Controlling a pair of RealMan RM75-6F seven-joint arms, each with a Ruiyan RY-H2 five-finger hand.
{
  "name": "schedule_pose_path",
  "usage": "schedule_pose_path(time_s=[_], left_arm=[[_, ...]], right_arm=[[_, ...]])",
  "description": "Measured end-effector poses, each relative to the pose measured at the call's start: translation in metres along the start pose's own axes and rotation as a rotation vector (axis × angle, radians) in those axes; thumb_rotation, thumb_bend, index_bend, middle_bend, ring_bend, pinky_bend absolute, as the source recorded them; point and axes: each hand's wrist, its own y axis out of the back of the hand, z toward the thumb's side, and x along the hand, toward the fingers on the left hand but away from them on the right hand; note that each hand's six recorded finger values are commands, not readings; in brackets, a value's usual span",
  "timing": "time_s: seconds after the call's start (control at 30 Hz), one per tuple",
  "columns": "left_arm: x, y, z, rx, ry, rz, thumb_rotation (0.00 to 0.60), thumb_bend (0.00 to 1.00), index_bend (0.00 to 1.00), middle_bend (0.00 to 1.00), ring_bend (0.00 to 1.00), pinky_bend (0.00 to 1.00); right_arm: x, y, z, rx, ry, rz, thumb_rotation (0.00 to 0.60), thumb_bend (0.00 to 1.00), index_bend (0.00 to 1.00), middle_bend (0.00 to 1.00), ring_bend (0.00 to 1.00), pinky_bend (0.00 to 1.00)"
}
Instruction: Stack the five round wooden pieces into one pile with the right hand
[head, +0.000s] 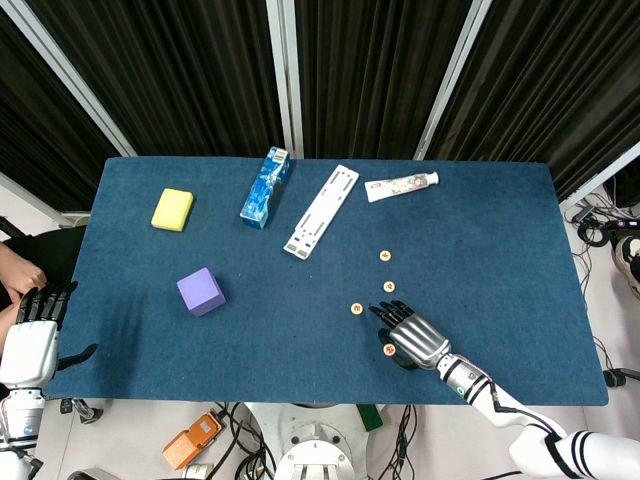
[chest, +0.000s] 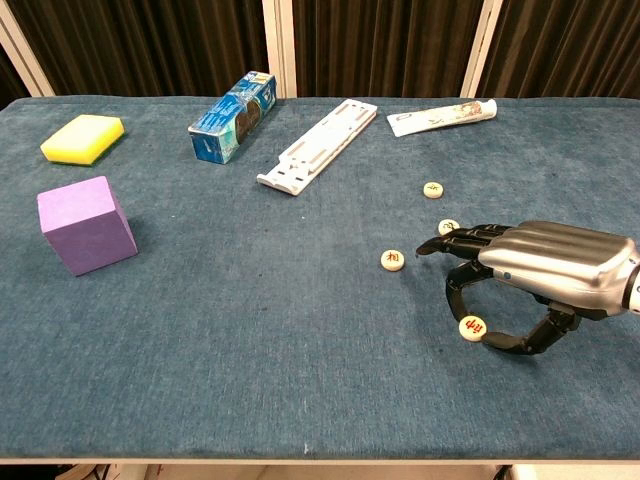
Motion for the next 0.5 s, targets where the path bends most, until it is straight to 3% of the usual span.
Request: schedule_pose_path(time_s=[0.37,0.5], left_arm=[[0.001,-0.001,0.0,-0.004,-0.002,0.0,0.6,0.03,0.09,0.11,0.07,0.02],[0.002,-0.002,0.0,-0.004,-0.001,-0.005,0.6,0.03,0.09,0.11,0.07,0.02]], right_arm=[[-0.029,0.05,-0.004,-0.003,-0.015,-0.136,0.6,0.54,0.55,0.13,0.02,0.14],[-0.046,0.057,0.0,0.011,-0.011,-0.13,0.6,0.54,0.54,0.13,0.02,0.14]])
